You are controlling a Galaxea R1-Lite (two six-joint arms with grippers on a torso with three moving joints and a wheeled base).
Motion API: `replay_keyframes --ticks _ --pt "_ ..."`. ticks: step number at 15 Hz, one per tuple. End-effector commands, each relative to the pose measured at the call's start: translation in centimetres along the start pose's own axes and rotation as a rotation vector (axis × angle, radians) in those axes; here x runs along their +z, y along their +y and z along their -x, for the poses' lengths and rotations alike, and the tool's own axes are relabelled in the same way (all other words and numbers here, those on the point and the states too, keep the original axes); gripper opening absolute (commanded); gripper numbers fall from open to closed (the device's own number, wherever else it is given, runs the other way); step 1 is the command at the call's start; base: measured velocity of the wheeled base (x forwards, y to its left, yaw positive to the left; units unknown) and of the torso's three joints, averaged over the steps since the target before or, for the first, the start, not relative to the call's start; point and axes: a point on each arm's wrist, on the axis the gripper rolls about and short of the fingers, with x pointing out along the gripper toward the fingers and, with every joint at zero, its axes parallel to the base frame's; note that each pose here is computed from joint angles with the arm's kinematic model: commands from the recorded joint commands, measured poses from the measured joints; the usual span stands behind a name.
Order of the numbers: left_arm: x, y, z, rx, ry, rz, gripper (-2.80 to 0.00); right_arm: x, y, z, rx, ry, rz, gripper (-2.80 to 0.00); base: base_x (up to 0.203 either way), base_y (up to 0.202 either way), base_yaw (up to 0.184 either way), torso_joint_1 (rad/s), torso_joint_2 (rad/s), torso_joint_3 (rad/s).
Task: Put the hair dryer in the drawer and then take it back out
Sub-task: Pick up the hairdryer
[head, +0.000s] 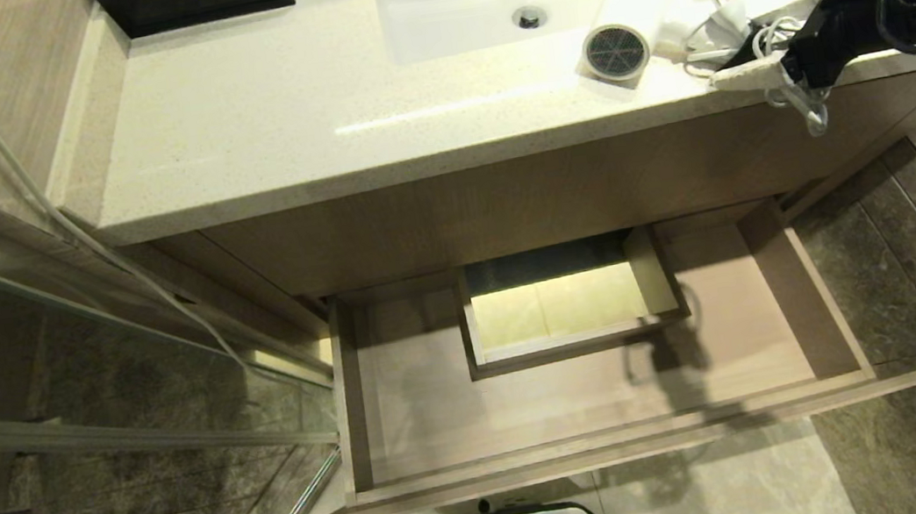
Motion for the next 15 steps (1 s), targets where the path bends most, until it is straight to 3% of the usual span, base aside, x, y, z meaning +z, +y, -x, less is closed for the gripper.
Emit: replay_keyframes --ticks 1,8,9,15 --pt "0.0 0.0 0.0 0.0 0.001 0.0 -2.8 -0.9 -0.2 -1.3 0.008 0.002 0.0 0.0 0.0 0.0 0.0 0.0 0.0 0.0" --pt "0.0 0.0 0.0 0.0 0.001 0.0 -2.8 -2.1 -0.7 -3.2 -0.016 -0.031 0.024 0.0 0.0 0.0 0.0 0.0 0.0 0.0" --pt "0.0 0.0 0.0 0.0 0.001 0.0 -2.8 -2.2 -0.7 -3.3 -0.014 -0.032 0.022 -2.8 0.0 0.0 0.0 0.0 0.0 0.0" --pt "0.0 0.0 0.0 0.0 0.001 0.0 -2.8 -2.2 -0.5 -3.0 0.012 -0.037 0.022 -2.8 0.0 0.0 0.0 0.0 0.0 0.0"
